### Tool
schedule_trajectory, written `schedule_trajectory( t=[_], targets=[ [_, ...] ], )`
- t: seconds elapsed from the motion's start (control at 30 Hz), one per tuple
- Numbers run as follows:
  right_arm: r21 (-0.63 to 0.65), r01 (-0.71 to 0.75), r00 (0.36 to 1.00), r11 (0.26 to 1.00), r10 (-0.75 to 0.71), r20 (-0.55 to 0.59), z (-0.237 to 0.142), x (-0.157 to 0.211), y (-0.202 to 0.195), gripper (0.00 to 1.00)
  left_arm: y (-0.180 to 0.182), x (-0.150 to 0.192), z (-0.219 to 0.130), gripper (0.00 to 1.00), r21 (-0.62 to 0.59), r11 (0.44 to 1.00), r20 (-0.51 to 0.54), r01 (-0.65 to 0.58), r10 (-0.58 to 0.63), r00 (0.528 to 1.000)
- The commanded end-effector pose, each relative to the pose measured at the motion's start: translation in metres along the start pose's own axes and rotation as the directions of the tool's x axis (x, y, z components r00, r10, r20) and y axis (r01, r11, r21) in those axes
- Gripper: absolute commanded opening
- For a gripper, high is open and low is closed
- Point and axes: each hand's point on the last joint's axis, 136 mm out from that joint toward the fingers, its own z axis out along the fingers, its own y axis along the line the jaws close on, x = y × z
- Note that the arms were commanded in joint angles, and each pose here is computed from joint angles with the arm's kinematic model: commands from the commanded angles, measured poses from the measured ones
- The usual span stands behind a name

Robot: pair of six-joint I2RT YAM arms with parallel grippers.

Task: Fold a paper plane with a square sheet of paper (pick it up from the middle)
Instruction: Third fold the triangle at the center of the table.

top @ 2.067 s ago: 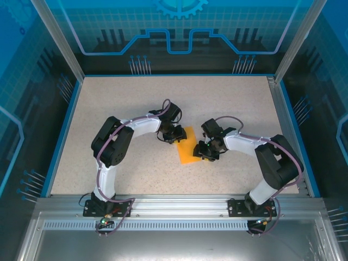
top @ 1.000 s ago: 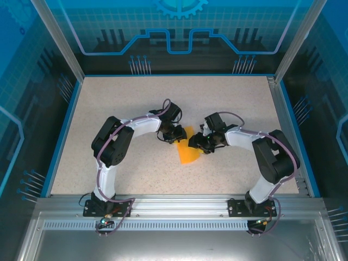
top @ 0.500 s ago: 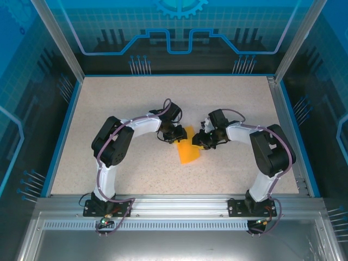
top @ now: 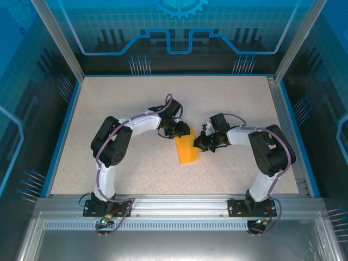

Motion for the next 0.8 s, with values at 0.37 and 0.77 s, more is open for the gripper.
schedule_trajectory(
  t=[0.37,0.77],
  targets=[
    [-0.040,-0.068,0.992,0.997,0.072,0.107,-0.003,0.008,0.018,0.12,-0.024,0.034,-0.067,0.65,0.182,0.974,0.125,-0.139,0.117,0.985],
    [-0.031,0.000,1.000,1.000,0.001,0.029,-0.014,0.009,0.023,0.19,-0.028,0.094,-0.064,0.69,0.105,0.957,0.174,-0.270,0.250,0.953]
  ],
)
